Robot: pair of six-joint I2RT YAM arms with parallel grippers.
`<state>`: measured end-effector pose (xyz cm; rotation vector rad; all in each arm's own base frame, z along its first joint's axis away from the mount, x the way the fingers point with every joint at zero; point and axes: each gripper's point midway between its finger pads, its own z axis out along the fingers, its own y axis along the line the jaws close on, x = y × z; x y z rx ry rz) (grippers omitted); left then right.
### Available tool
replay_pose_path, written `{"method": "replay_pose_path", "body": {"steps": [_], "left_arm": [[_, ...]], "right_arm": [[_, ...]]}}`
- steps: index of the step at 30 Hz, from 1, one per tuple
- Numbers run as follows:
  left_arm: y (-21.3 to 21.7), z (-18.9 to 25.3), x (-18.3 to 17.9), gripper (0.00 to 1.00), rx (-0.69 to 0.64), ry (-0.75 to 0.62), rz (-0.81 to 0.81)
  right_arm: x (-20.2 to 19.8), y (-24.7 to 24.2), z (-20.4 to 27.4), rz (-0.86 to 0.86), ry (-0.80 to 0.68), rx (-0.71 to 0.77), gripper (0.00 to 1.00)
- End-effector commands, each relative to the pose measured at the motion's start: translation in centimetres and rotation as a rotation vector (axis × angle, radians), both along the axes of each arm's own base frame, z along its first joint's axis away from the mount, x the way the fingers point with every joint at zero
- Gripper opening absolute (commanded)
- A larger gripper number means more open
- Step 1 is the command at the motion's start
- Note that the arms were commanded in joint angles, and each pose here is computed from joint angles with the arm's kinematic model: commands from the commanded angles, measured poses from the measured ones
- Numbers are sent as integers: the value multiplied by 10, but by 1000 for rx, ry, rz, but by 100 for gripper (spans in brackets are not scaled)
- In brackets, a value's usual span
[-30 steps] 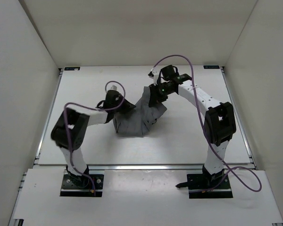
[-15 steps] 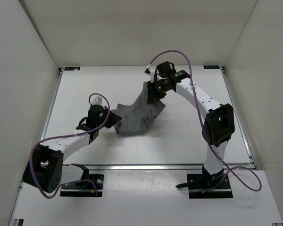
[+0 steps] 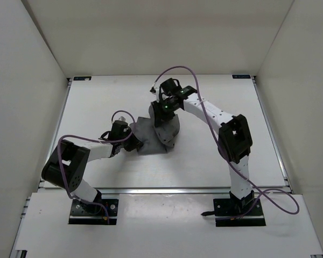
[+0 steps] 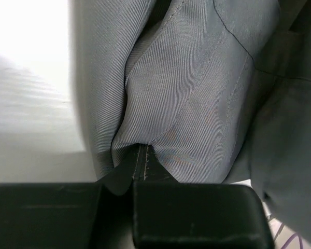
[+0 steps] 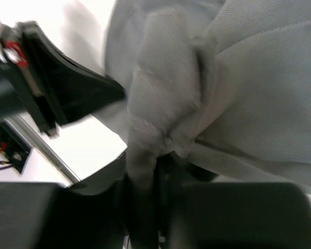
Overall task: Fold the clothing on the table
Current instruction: Fold the skirt
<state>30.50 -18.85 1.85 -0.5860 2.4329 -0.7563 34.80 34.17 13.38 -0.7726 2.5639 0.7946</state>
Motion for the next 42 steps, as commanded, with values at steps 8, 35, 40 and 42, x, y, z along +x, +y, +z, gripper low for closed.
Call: {"method": "replay_pose_path", "body": {"steps": [8,35,40,42], "left_arm": [[5,-7,-3,0,-11,17,-28],[-37,202,60,23,-263,-464,-150],[-94,166,57,13,-202,-399,-271],[-108,146,50,10,-156,-366,-297]], "right_arm": [[3,53,45,-5,-61,65,76],[12,-59,-4,-184,-74,100,0],[24,-56,-15,-170,-66,113,0],[27,-57,-24,-168,-44,115,0]]}}
